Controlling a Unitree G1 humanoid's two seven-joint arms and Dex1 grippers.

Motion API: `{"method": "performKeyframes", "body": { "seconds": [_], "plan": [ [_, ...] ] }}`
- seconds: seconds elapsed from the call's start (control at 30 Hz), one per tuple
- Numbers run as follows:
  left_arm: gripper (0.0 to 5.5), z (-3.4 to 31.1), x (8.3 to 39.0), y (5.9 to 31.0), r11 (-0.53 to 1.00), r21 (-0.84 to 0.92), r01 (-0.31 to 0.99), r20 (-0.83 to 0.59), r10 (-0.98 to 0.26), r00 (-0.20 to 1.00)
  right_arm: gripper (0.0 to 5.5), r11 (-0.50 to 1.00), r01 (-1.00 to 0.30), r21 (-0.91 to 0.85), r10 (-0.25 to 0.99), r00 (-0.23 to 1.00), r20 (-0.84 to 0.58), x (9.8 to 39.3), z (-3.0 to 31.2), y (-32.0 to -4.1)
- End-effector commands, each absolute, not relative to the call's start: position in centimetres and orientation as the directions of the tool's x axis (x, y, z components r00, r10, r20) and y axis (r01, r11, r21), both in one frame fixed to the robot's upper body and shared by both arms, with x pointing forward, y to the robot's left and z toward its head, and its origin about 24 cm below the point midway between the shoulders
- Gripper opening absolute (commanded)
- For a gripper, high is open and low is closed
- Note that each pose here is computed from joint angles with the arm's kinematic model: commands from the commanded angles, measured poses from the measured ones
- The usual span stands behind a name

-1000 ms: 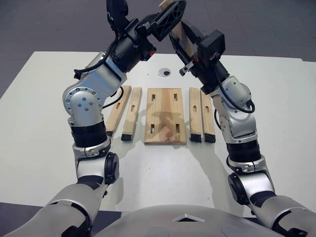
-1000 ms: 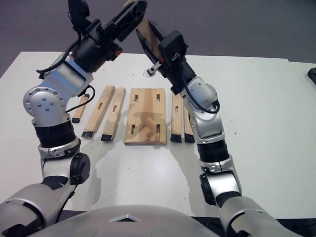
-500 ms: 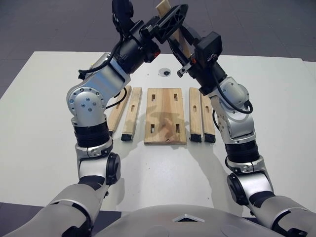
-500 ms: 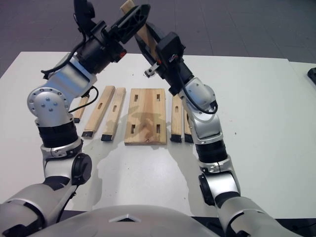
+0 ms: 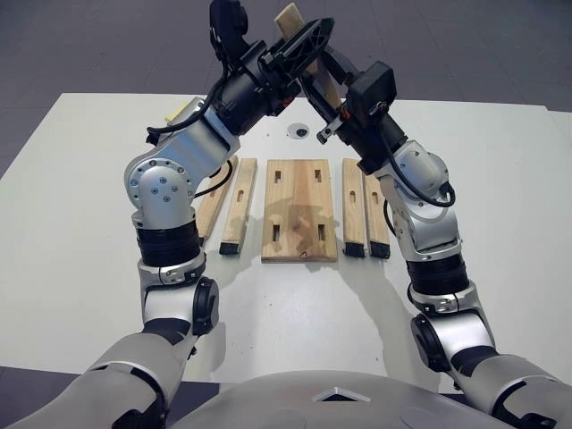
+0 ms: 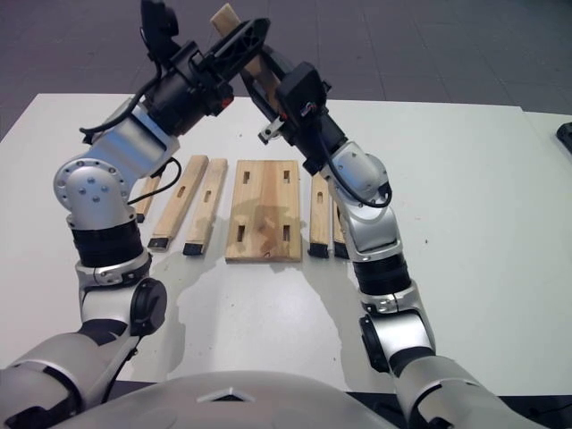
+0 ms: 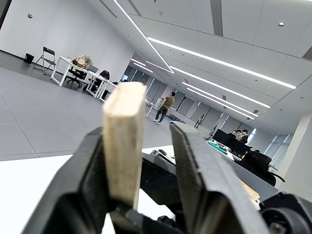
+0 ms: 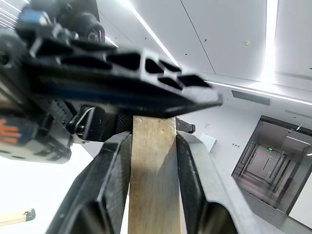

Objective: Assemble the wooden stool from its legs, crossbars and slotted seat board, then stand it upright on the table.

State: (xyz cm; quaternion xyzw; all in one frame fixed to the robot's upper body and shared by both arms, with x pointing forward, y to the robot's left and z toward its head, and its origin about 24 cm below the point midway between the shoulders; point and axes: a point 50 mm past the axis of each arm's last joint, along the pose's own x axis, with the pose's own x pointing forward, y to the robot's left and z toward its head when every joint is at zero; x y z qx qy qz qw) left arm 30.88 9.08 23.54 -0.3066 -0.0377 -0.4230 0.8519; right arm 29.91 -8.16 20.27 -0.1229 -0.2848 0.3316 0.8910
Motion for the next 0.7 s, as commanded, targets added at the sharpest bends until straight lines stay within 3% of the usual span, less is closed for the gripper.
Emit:
{"method": "performKeyframes", "body": {
  "seconds": [0.03,0.17,0.43,0.53,0.57,0.7],
  "plan": [
    [1.14,23.2,31.0,9.2,0.472,-0.492,0.731,0.306,-0.692,0.653,1.3,0.759,-0.508,-0.406,0.649,0.632,0.423,30.1,20.1,-8.3],
    [0.62,23.2,31.1,9.3,0.48,-0.491,0.727,0.306,-0.687,0.659,1.3,0.763,-0.502,-0.408,0.645,0.643,0.413,30.3,19.8,-8.5],
    [0.61,23.3,31.3,9.5,0.489,-0.489,0.722,0.334,-0.66,0.673,1.3,0.766,-0.493,-0.414,0.635,0.68,0.367,30.6,18.7,-8.8],
    [0.61,23.0,31.7,9.8,0.523,-0.483,0.702,0.338,-0.628,0.701,1.3,0.749,-0.498,-0.436,0.641,0.711,0.289,31.1,17.5,-8.7],
    [0.61,22.9,32.0,10.0,0.549,-0.474,0.688,0.335,-0.61,0.718,1.66,0.741,-0.498,-0.45,0.639,0.73,0.245,31.3,16.8,-8.8],
    [0.42,22.0,33.1,10.8,0.684,-0.414,0.601,0.315,-0.511,0.8,2.23,0.713,-0.494,-0.498,0.6,0.797,0.067,31.6,13.4,-10.1]
  ]
}}
